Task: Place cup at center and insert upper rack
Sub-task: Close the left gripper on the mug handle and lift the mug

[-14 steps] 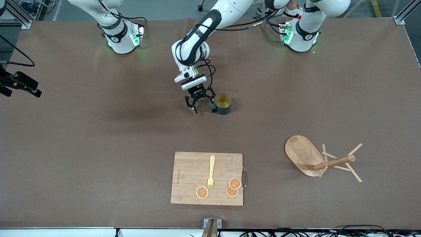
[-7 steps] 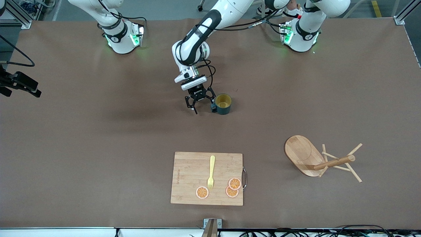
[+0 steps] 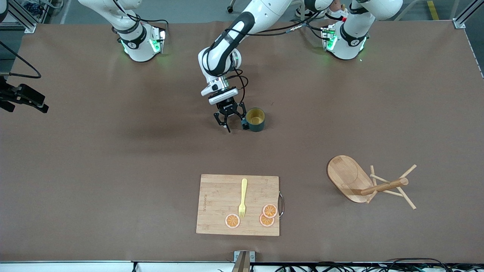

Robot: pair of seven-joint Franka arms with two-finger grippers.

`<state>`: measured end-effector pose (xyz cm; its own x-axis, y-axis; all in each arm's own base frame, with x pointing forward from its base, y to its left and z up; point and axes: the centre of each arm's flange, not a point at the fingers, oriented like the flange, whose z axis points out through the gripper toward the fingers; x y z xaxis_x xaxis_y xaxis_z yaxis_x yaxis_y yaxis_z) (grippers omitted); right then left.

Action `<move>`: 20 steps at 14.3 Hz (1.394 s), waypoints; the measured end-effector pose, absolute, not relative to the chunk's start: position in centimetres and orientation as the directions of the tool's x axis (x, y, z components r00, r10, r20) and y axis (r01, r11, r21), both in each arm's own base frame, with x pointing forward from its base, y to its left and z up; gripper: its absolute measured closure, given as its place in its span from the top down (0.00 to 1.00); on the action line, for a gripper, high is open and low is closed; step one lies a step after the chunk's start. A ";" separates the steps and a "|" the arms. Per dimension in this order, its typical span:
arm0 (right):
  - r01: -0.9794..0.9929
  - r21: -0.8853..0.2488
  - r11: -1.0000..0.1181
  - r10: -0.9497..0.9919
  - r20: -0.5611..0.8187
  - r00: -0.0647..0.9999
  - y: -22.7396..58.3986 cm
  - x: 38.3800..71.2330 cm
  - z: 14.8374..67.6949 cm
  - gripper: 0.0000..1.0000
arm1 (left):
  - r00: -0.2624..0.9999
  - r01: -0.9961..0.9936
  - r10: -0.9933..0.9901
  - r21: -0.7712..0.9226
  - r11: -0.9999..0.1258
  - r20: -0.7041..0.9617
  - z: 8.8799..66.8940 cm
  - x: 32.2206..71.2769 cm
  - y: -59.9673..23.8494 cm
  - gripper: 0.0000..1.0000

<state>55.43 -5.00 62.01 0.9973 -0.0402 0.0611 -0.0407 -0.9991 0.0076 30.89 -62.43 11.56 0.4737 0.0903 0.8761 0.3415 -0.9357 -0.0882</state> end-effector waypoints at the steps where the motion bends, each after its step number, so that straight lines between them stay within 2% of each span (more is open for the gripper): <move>1: -0.041 0.008 -0.999 -0.040 0.061 0.997 -5.0 55.4 62.0 1.00 | 0.474 0.341 0.090 -0.088 -0.936 0.876 11.5 30.9 -62.4 0.66; 5: -0.041 0.016 -0.999 -0.040 0.060 0.997 -5.1 55.4 62.0 1.00 | 0.477 0.340 0.081 -0.099 -0.935 0.875 10.8 30.8 -62.2 0.67; 6: -0.040 0.020 -0.999 -0.039 0.060 0.997 -5.1 55.4 62.0 1.00 | 0.478 0.340 0.079 -0.101 -0.935 0.875 10.6 30.8 -62.2 0.62; 7: -0.040 0.021 -0.999 -0.039 0.060 0.997 -5.1 55.5 62.0 1.00 | 0.478 0.340 0.079 -0.102 -0.935 0.875 10.6 30.8 -62.1 0.62; 8: -0.040 0.022 -0.999 -0.039 0.060 0.997 -5.1 55.5 61.9 1.00 | 0.478 0.340 0.079 -0.102 -0.935 0.875 10.6 30.8 -62.1 0.56; 10: -0.040 0.022 -0.999 -0.039 0.061 0.997 -5.1 55.5 62.0 1.00 | 0.477 0.340 0.080 -0.100 -0.935 0.875 10.6 30.9 -62.2 0.33; 11: -0.040 0.022 -0.999 -0.039 0.062 0.997 -5.1 55.5 62.0 1.00 | 0.476 0.342 0.082 -0.099 -0.934 0.876 10.7 31.0 -62.1 0.33; 12: -0.040 0.022 -0.999 -0.039 0.063 0.997 -5.1 55.5 62.1 1.00 | 0.475 0.346 0.085 -0.097 -0.933 0.876 10.7 31.2 -62.1 0.28; 14: -0.040 0.022 -0.999 -0.039 0.064 0.997 -5.1 55.5 62.1 1.00 | 0.468 0.359 0.105 -0.080 -0.930 0.877 10.8 31.6 -62.0 0.07; 17: -0.040 0.023 -0.999 -0.038 0.065 0.997 -5.1 55.5 62.2 1.00 | 0.446 0.387 0.158 -0.030 -0.922 0.881 11.4 32.4 -62.0 0.05; 20: -0.040 0.023 -0.999 -0.038 0.066 0.997 -5.1 55.5 62.2 1.00 | 0.465 0.450 0.232 -0.002 -0.893 0.855 14.7 35.4 -61.7 0.05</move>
<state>55.48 -5.11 62.22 0.9971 -0.0381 0.0658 -0.0397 -0.9990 0.0226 35.42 -61.75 14.68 0.4646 0.2320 0.8546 0.4501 -0.8930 -0.0023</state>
